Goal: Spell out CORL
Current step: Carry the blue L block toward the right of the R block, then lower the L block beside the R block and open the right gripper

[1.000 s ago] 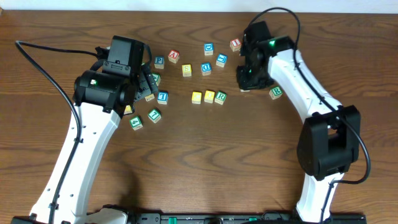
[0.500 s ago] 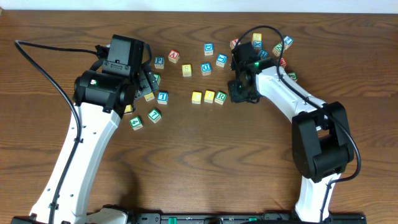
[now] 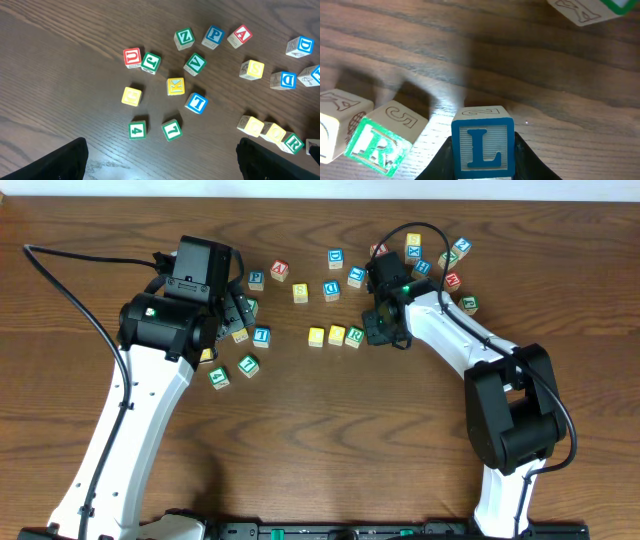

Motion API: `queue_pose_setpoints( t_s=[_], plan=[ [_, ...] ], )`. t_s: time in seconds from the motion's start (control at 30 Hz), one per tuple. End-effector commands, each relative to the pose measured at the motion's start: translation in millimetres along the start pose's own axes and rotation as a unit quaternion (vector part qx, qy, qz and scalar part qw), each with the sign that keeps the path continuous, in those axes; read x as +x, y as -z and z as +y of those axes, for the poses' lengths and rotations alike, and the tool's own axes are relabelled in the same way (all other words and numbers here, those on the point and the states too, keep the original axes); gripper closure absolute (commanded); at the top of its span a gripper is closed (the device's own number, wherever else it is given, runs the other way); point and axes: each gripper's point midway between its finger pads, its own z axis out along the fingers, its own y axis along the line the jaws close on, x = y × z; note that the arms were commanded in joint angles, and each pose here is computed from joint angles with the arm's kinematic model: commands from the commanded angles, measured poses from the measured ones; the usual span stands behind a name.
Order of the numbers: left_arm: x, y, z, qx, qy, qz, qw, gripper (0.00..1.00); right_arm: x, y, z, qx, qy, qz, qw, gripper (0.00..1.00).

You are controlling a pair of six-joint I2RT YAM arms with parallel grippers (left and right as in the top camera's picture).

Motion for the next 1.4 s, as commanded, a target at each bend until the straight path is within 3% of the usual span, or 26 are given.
queue_pose_setpoints(
  t_s=[0.0,0.87,1.07,1.37],
  plan=[
    [0.5,-6.3,0.2,-0.007,0.007,0.007,1.000,0.06,2.6,-4.0,-3.0,0.015,-0.027,0.001,1.000,0.78],
    [3.7,-13.7,-1.1,-0.011,0.004,0.017,1.000,0.07,5.5,-14.5,-4.5,0.016,-0.045,-0.010,0.999,0.76],
    [3.6,-13.7,-1.1,-0.011,0.004,0.017,1.000,0.07,4.6,-14.5,-4.3,0.015,-0.045,-0.012,0.999,0.60],
    [2.9,-13.9,-1.6,-0.010,0.004,0.016,1.000,0.07,-16.0,21.9,0.5,-0.004,-0.049,-0.058,0.997,0.55]
  ],
)
